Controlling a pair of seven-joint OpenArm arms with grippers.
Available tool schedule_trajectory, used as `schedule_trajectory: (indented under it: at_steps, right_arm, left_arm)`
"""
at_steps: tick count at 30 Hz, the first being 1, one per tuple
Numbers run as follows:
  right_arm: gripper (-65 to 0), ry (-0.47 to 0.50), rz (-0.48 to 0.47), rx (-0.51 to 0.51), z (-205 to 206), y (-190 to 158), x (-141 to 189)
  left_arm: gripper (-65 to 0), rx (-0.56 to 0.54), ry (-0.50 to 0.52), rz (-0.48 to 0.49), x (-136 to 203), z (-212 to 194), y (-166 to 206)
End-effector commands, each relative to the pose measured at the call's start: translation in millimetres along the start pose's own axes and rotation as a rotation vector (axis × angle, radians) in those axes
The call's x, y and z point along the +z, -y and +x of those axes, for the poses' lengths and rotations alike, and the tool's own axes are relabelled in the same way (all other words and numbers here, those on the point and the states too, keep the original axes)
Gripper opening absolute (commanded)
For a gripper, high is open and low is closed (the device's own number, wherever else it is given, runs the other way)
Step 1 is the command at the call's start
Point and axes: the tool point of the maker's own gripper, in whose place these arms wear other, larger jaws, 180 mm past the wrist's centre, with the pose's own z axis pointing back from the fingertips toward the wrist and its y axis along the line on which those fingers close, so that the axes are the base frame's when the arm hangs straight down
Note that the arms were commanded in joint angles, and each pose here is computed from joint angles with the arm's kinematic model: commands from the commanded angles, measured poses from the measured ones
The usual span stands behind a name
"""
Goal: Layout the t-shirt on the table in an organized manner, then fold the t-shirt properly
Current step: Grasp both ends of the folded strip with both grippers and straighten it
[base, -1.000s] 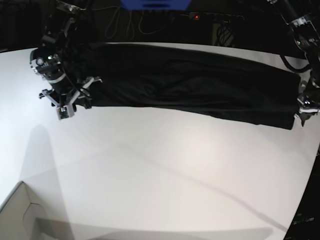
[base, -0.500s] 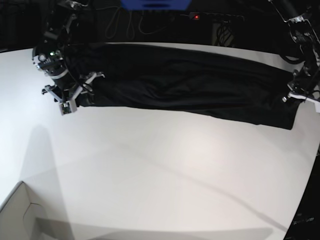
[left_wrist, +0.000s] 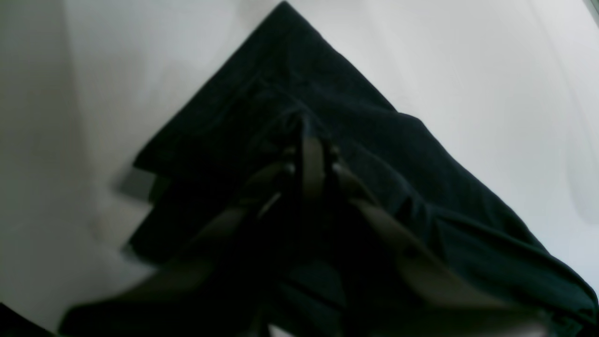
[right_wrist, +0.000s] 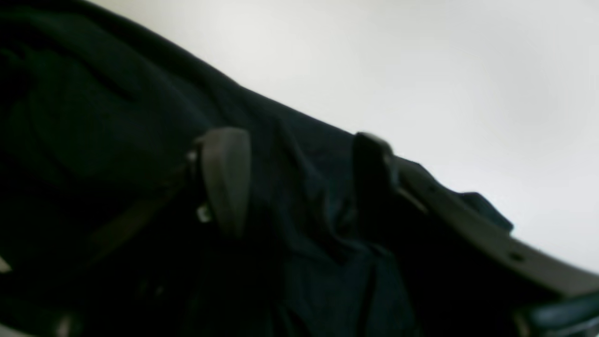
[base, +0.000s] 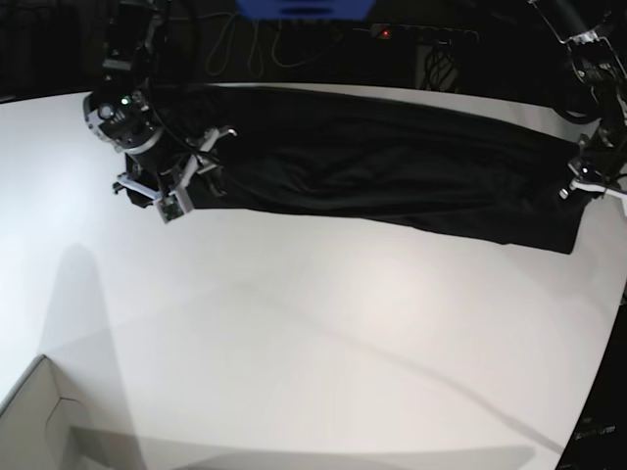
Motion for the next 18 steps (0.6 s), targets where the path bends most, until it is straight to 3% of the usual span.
schedule_trajectory:
  at_steps: [1, 12, 14, 18]
  right_arm:
    - [-28.1, 0.055, 0.005, 0.002, 14.9, -0.3, 0.8]
    - [-30.4, -0.002, 0.035, -0.021, -7.5, -1.6, -12.2]
    - [-36.0, -0.002, 0.038, -0.019, -7.2, -2.6, -12.5]
    - [-53.3, -0.001, 0.037, -0.019, -6.7, -2.4, -12.3]
  left_arm:
    - [-65.0, -0.028, 0.054, -0.013, 3.6, 21.3, 2.6]
    - [-65.0, -0.029, 0.054, -0.013, 3.9, 21.1, 2.5]
    - [-65.0, -0.028, 0.053, -0.012, 3.8, 20.7, 2.2]
    - [-65.0, -0.028, 0.052, -0.011, 3.9, 20.1, 1.9]
